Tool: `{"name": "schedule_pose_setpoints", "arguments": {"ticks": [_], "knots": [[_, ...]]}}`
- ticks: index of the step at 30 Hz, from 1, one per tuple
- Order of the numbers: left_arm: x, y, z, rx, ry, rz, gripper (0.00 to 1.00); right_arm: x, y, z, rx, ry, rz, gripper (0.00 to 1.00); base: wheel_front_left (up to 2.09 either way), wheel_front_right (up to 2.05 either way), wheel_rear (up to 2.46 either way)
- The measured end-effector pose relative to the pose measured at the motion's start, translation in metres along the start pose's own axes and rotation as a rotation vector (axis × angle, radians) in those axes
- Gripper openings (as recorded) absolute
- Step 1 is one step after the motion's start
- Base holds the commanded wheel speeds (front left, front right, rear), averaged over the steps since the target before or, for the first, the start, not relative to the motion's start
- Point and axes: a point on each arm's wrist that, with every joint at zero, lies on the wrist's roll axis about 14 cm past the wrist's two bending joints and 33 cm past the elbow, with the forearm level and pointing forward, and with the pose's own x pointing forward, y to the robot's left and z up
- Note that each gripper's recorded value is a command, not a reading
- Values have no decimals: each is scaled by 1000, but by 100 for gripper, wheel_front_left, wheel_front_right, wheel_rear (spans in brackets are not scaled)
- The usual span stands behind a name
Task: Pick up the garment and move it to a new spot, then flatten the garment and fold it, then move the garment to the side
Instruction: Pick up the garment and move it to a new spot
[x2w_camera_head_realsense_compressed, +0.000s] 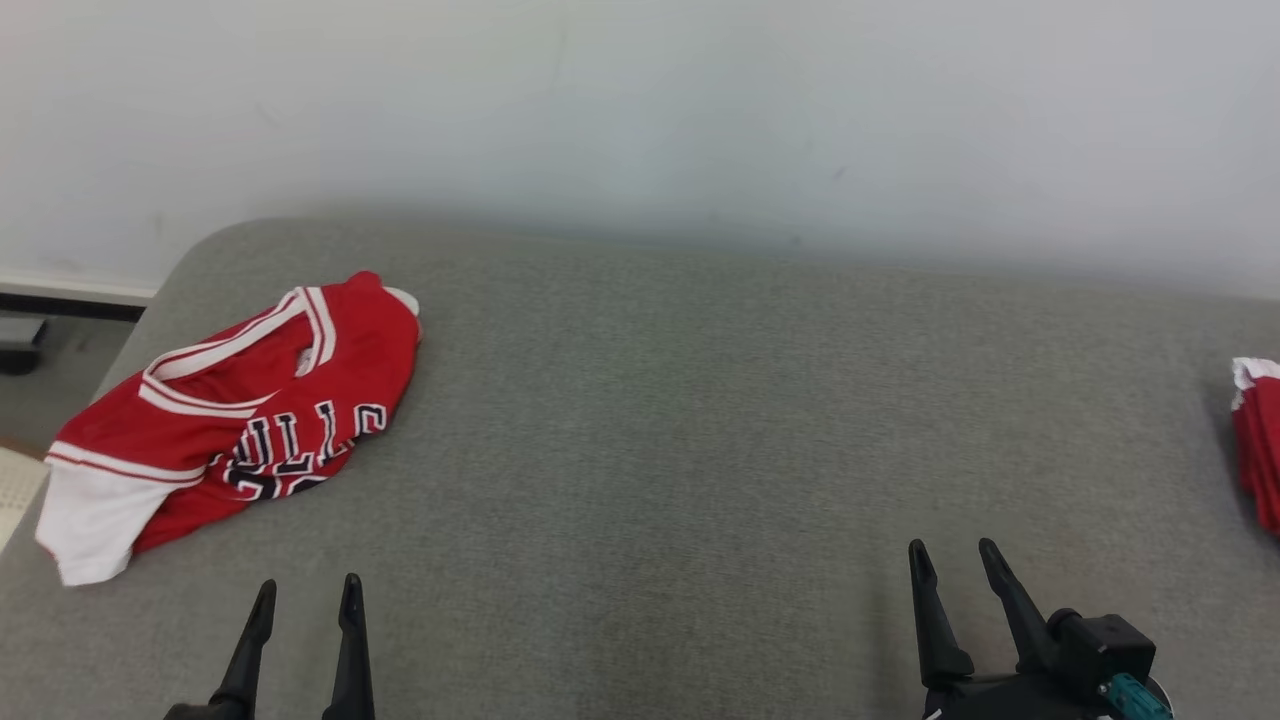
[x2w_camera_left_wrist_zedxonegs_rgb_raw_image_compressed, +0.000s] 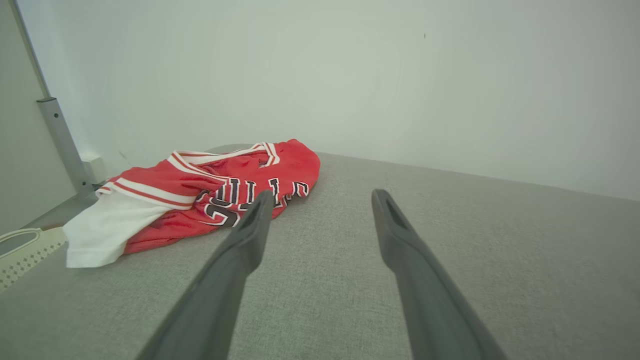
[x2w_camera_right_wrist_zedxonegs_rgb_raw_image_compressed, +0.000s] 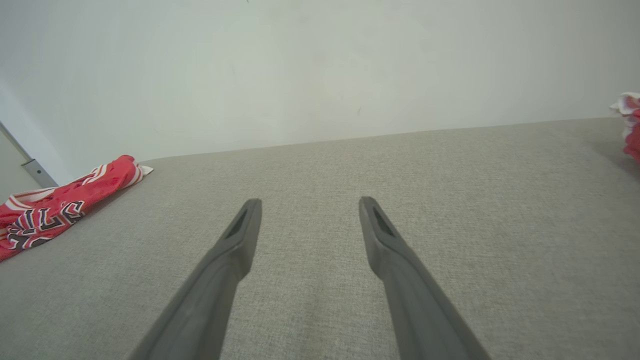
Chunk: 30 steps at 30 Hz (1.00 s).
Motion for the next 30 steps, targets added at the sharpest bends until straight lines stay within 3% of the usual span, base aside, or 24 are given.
{"name": "schedule_pose_setpoints", "arguments": {"ticks": [11, 20, 24, 30], "knots": [[-60, 70, 11, 26, -18, 245, 100, 30, 83, -18, 11, 59, 248, 100, 0, 0, 0], [-130, 127, 29, 55, -58, 514, 100, 44, 185, -26, -2, 101, 545, 100, 0, 0, 0], [-143, 134, 31, 49, -60, 570, 100, 48, 204, -32, 4, 119, 600, 100, -7, -7, -7], [-142, 130, 31, 48, -56, 574, 100, 49, 206, -40, 5, 137, 606, 100, -3, -3, -3]]}}
